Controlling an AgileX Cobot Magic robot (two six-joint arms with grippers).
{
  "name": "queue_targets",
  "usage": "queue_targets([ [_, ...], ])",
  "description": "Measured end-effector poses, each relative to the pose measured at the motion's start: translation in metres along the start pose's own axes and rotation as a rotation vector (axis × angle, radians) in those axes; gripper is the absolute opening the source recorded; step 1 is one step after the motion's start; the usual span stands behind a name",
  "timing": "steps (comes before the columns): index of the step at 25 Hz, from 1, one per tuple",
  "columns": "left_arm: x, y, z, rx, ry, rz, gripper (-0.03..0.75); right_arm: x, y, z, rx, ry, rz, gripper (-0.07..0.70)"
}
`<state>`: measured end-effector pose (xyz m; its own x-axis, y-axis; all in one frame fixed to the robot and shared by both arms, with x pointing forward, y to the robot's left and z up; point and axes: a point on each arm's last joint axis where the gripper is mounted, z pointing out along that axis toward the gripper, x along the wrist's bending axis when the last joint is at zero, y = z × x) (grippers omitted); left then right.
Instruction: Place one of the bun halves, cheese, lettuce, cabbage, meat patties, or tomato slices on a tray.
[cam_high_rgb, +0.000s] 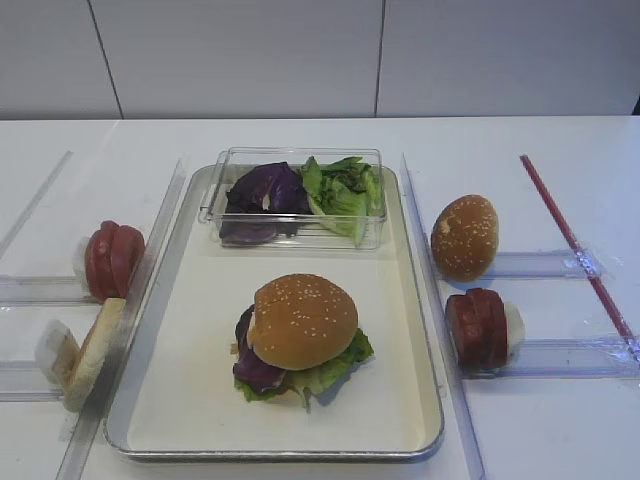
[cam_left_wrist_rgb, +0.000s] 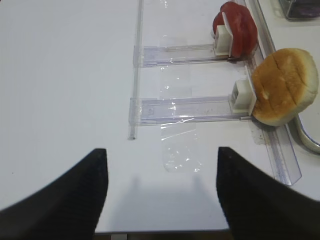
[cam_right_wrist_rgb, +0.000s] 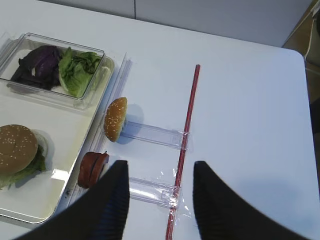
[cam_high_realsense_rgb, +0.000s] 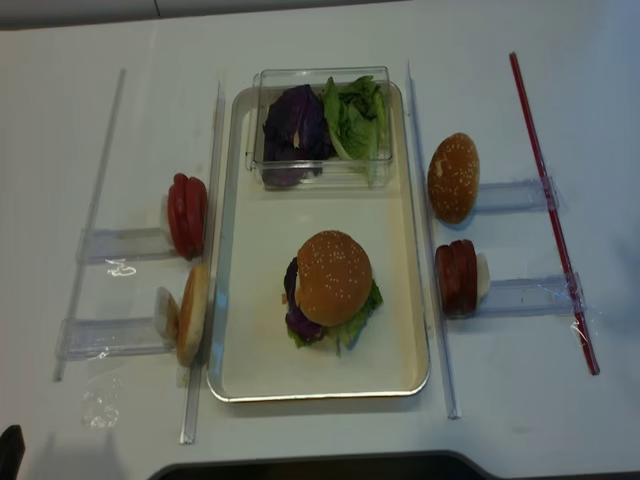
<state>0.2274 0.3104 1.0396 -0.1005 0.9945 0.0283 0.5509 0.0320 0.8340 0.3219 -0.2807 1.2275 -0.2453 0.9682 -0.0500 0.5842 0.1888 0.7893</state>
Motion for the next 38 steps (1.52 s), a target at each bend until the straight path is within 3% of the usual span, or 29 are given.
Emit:
queue_targets([
  [10,0.000,0.000,0.000,0.000,0.000,0.000,0.469,0.000,-0.022,-0.022,-0.064,-0.017,-0.003,0.350],
  [38,0.000,0.000,0.000,0.000,0.000,0.000,0.469,0.012,-0.169,0.023,-0.121,0.022,0.011,0.350],
])
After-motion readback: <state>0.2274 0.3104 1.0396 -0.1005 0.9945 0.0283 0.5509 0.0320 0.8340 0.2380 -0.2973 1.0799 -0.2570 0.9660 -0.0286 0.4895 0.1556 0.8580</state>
